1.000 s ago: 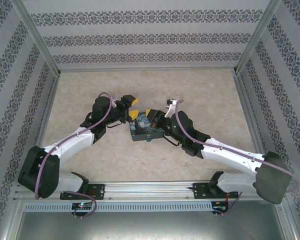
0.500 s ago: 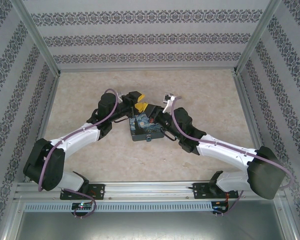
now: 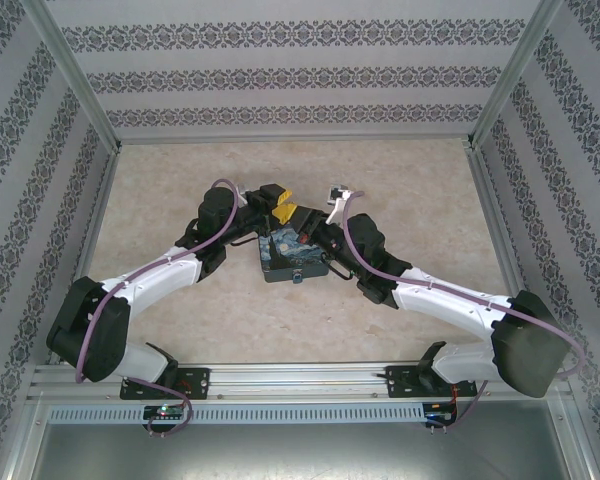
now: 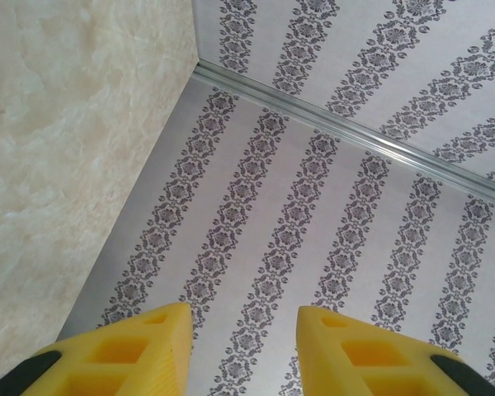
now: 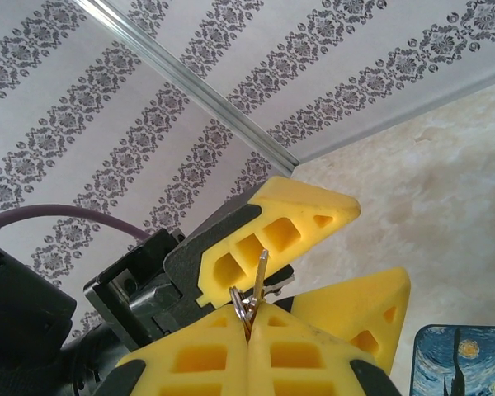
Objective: Unlock a padlock with a key
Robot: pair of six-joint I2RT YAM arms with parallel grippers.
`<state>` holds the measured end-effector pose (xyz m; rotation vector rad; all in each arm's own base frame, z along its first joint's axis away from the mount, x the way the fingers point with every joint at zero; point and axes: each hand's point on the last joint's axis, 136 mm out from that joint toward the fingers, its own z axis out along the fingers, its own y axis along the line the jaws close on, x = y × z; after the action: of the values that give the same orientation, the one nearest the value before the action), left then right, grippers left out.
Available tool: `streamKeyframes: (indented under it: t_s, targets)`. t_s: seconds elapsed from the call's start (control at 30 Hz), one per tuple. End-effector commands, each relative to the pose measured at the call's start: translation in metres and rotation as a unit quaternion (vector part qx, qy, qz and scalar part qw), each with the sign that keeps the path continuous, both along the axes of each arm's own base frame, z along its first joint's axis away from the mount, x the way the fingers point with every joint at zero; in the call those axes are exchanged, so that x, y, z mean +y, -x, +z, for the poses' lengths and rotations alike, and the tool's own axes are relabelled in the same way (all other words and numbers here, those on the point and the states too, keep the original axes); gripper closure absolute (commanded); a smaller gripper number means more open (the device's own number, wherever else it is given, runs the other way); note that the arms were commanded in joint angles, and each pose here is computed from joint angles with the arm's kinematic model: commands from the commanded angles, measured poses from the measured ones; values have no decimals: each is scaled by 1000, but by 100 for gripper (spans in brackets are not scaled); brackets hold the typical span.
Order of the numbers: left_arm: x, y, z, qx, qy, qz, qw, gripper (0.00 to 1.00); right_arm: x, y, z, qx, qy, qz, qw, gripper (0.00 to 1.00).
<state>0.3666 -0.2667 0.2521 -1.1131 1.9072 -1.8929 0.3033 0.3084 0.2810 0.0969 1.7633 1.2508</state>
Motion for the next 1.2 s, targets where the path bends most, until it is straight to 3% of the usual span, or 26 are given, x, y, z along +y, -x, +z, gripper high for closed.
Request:
streamKeyframes:
  t_s: [0.0, 1.17]
  targets:
    - [-4, 2, 35, -41, 30, 0, 999, 65, -3, -6, 8, -14, -13, -8, 1000, 100]
    - [-4, 5, 30, -36, 5, 8, 999, 85, -17, -11, -16, 12, -8, -29, 999, 100]
